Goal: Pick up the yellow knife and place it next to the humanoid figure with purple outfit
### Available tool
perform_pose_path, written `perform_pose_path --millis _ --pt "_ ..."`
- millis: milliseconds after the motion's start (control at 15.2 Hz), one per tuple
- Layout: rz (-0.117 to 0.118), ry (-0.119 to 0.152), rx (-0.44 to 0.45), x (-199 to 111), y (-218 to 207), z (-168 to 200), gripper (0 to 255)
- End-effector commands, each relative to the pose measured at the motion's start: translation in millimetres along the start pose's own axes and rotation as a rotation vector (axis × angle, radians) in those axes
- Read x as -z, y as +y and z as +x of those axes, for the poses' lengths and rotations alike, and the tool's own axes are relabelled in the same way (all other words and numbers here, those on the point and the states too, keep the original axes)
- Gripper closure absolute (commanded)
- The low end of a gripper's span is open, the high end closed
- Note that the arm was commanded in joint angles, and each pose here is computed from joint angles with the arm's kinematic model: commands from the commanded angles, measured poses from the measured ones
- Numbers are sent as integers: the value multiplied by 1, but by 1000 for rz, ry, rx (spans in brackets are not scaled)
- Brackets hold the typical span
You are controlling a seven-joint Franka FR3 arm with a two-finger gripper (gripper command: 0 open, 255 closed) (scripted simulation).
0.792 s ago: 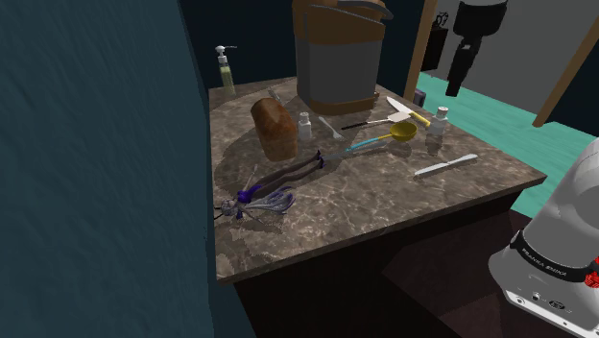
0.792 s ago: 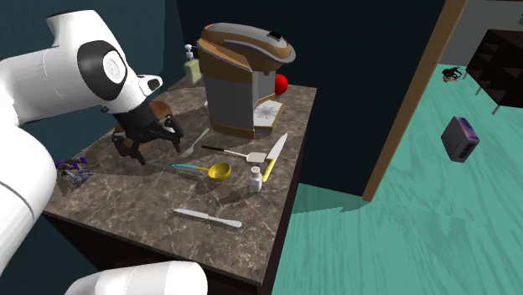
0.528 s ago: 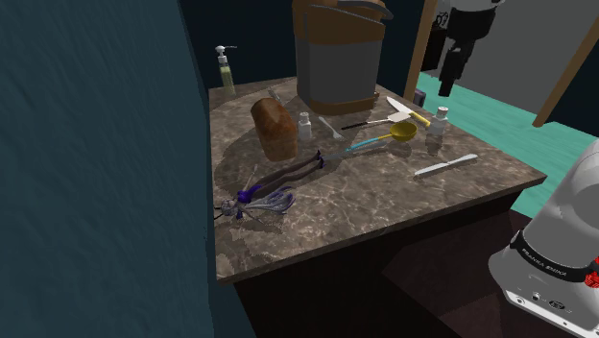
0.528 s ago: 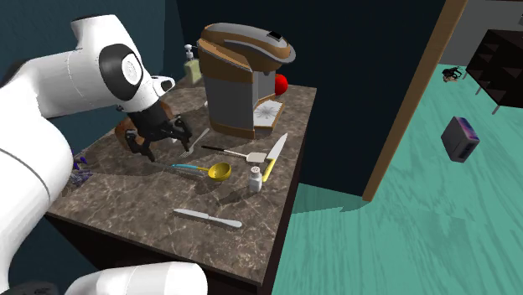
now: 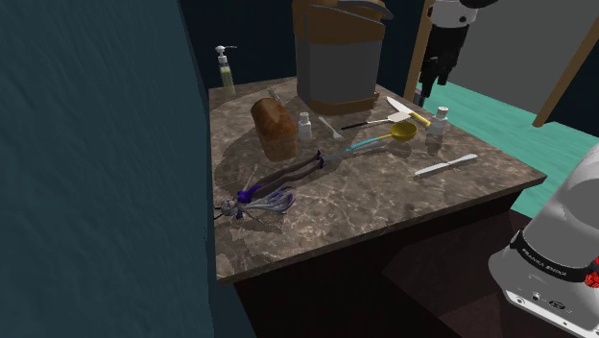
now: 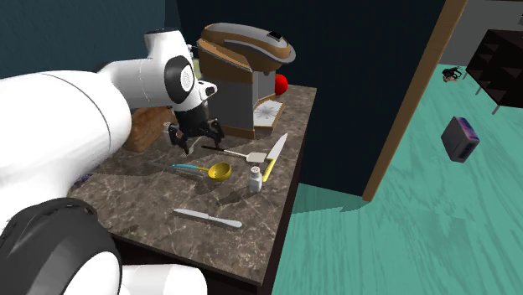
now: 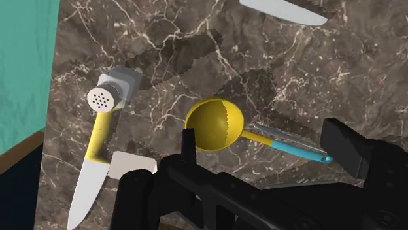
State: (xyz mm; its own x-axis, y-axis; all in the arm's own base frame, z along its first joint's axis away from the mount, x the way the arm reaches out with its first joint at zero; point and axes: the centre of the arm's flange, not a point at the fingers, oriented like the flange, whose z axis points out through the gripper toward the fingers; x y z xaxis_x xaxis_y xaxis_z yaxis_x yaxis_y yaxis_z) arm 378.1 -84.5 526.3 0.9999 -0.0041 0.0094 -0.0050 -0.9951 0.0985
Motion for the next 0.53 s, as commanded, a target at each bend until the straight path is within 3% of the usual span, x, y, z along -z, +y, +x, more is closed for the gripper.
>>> perform_pose_path --millis 0,462 --pt "14 -2 -45 -15 19 11 0" --pt "66 -11 -197 -67 94 50 0"
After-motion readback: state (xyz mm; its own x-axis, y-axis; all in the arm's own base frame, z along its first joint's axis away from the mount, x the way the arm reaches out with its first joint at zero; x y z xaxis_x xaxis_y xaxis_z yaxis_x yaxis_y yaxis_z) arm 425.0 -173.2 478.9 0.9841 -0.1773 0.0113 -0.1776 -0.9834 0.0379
